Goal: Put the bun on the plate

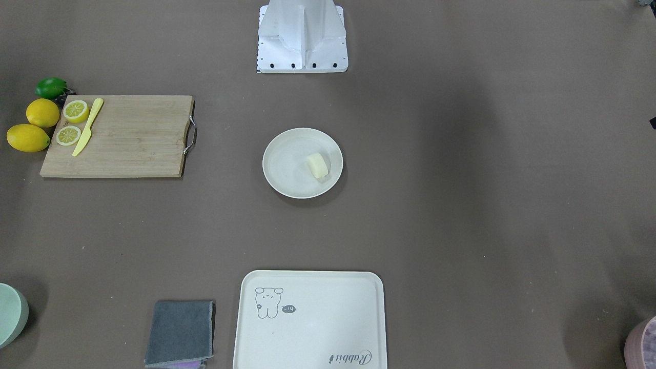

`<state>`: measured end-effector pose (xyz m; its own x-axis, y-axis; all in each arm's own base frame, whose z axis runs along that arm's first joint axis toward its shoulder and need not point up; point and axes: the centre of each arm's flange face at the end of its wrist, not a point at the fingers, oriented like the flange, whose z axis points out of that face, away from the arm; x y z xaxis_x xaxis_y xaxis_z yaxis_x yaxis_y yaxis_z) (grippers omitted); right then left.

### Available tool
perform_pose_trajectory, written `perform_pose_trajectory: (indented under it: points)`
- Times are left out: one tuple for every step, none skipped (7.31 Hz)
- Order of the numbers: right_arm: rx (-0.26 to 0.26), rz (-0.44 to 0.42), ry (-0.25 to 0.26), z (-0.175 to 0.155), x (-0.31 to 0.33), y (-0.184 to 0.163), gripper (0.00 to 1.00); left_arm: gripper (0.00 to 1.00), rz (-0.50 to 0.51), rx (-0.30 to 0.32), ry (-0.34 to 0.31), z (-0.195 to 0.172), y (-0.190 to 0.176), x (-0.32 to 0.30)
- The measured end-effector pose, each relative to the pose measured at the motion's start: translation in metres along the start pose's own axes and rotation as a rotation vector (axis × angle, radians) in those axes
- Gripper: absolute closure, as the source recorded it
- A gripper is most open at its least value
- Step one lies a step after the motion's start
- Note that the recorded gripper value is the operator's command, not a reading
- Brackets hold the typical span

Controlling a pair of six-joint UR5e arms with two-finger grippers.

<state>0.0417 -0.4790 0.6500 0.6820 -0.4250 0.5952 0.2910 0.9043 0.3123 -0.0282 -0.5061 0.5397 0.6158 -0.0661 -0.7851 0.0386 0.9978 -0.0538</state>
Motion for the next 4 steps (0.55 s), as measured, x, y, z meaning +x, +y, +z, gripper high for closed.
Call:
perform_pose_trajectory:
  points:
    - [-0.002,0.002,-0.001,0.001,0.000,0.000,0.00,0.02,0.012,0.009,0.000,-0.004,-0.006,0.006]
    - [-0.006,0.006,-0.004,0.002,0.001,0.001,0.00,0.02,0.040,0.029,0.002,-0.004,-0.008,0.007]
    - [-0.008,0.009,-0.008,0.004,0.002,0.004,0.00,0.03,0.083,0.063,0.007,-0.002,-0.004,0.003]
    - [-0.009,0.010,-0.012,0.005,0.002,0.006,0.00,0.02,0.121,0.095,0.012,0.001,0.004,-0.002]
